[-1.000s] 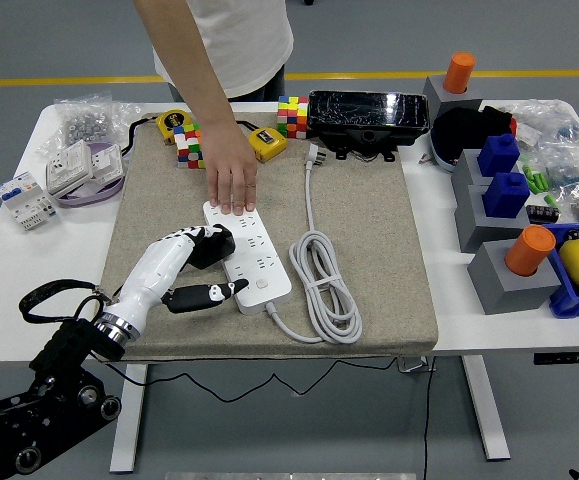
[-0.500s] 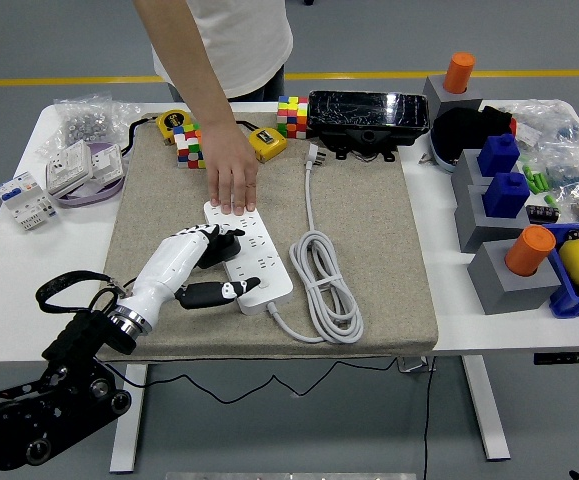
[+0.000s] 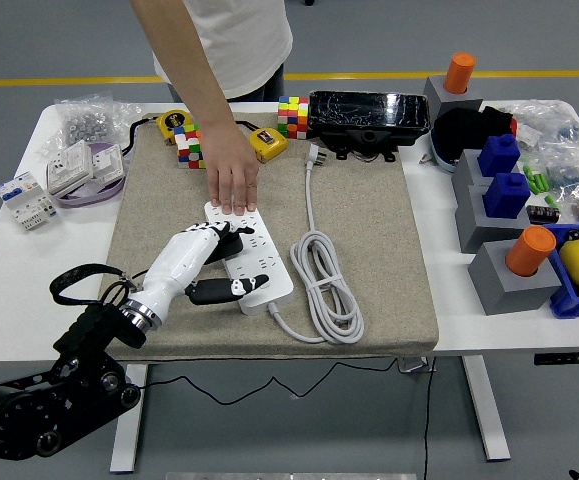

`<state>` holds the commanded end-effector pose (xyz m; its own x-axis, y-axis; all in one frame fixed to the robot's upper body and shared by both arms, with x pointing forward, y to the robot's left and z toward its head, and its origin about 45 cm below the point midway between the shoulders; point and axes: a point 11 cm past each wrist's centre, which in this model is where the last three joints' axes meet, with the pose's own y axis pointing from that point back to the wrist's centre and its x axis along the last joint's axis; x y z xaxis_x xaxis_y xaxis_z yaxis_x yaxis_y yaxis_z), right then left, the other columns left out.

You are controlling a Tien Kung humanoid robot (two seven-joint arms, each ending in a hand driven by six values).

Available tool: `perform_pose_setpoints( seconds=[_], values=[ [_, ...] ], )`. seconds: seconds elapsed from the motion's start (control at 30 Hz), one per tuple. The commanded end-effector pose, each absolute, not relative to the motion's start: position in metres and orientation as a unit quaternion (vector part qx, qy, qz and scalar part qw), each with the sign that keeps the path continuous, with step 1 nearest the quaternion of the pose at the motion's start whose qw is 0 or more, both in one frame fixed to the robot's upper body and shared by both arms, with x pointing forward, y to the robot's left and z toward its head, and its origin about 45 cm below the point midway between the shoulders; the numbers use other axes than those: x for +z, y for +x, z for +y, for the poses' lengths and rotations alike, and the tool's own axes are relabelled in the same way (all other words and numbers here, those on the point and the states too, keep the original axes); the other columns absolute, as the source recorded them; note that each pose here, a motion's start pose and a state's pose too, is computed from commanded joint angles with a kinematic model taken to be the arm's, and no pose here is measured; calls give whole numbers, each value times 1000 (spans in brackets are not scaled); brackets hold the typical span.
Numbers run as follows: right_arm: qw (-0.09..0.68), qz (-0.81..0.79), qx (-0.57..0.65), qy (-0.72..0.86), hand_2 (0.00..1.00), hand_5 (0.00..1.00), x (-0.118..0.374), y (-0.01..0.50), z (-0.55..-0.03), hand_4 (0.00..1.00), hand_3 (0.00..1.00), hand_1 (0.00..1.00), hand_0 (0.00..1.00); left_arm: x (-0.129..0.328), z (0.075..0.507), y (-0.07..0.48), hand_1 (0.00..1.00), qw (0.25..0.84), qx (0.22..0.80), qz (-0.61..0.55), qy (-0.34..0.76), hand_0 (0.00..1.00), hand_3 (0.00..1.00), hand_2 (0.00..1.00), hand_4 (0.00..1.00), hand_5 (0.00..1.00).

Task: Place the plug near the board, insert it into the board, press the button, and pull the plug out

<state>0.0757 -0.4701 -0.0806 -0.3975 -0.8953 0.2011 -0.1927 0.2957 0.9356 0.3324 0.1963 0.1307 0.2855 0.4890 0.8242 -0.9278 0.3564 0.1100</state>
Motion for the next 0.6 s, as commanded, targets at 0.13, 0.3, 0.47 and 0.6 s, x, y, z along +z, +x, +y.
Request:
perform_pose_setpoints(
  seconds=[0.13,0.3,0.47,0.6],
  values=[
    [390,-704,-450,386,685,519,-81,75,-470,980,616,672,582,133,194,331,806,743,478,-360,299,769,749,788,891,587],
    [390,-705,-450,386,684,520,-80,76,-471,980,616,672,581,135,191,329,797,746,478,-360,292,739,744,784,891,588],
    [389,-705,-449,387,684,519,-80,76,-470,980,615,671,582,139,191,329,793,746,484,-361,278,737,742,783,892,592],
    [389,-705,-449,387,684,519,-80,76,-471,980,615,671,582,150,188,329,793,749,492,-363,254,737,742,783,892,592]
  ],
)
